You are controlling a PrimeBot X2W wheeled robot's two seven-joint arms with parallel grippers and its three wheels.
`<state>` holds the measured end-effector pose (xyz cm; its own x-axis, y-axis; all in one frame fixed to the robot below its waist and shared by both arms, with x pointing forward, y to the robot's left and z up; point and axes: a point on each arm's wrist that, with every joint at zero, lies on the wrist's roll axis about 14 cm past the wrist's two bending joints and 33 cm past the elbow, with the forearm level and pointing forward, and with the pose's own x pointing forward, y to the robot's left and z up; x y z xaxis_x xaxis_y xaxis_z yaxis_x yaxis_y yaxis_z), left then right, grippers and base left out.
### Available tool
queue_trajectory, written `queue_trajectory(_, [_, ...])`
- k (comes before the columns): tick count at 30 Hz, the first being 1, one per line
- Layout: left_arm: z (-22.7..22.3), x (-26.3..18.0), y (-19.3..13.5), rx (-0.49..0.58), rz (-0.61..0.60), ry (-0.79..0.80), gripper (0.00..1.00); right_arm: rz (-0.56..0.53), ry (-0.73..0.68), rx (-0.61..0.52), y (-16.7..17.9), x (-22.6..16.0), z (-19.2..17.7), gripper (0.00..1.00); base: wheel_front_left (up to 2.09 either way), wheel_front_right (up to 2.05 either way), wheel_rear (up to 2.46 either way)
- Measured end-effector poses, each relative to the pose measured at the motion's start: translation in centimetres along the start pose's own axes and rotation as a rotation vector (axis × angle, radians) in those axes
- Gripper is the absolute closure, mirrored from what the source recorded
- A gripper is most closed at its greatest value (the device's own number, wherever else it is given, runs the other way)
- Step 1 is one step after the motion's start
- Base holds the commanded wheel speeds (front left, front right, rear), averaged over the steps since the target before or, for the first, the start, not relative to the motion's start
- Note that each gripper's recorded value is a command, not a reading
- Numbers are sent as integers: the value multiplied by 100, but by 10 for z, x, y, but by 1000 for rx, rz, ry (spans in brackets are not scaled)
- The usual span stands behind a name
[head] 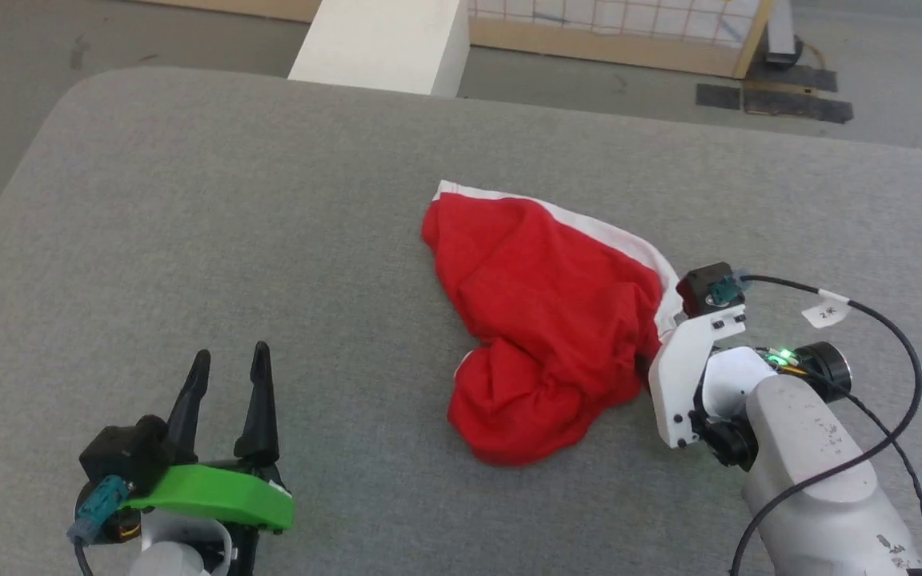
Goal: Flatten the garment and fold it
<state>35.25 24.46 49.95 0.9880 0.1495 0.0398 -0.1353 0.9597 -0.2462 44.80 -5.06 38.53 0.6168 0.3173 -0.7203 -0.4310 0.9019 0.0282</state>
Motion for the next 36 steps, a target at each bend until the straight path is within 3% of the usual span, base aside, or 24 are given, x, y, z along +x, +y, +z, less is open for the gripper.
queue_trajectory(1, [-1,0,3,4,7,4,0,6,-4,-3,2,3,1,90,0,0,0])
queue_trajectory(2, [-2,0,5,10,11,8,0,11,-9,-8,3,5,3,100,0,0,0])
queue_trajectory(9, [-4,-1,2,10,4,9,0,-56,-6,-10,-18,-1,8,100,0,0,0])
queue_trajectory(16, [-6,1,-9,1,-28,14,0,-346,-79,-9,-132,-46,47,100,0,0,0])
queue_trajectory(19, [-5,2,-9,2,-32,11,0,-419,-103,-11,-150,-57,55,100,0,0,0])
queue_trajectory(20, [-5,2,-9,2,-32,10,0,-420,-96,-5,-149,-56,53,66,0,0,0])
queue_trajectory(21, [-5,2,-9,2,-33,11,0,-410,-72,14,-144,-53,46,0,0,0,0])
queue_trajectory(25, [-4,1,-8,3,-33,8,0,-382,-92,87,-131,-51,35,0,0,0,0])
queue_trajectory(32, [-3,-3,-11,-1,-43,8,0,-446,-427,195,-151,-97,71,0,0,0,0])
queue_trajectory(36, [-4,-5,-16,-10,-57,7,0,-420,-548,244,-143,-117,62,0,0,0,0])
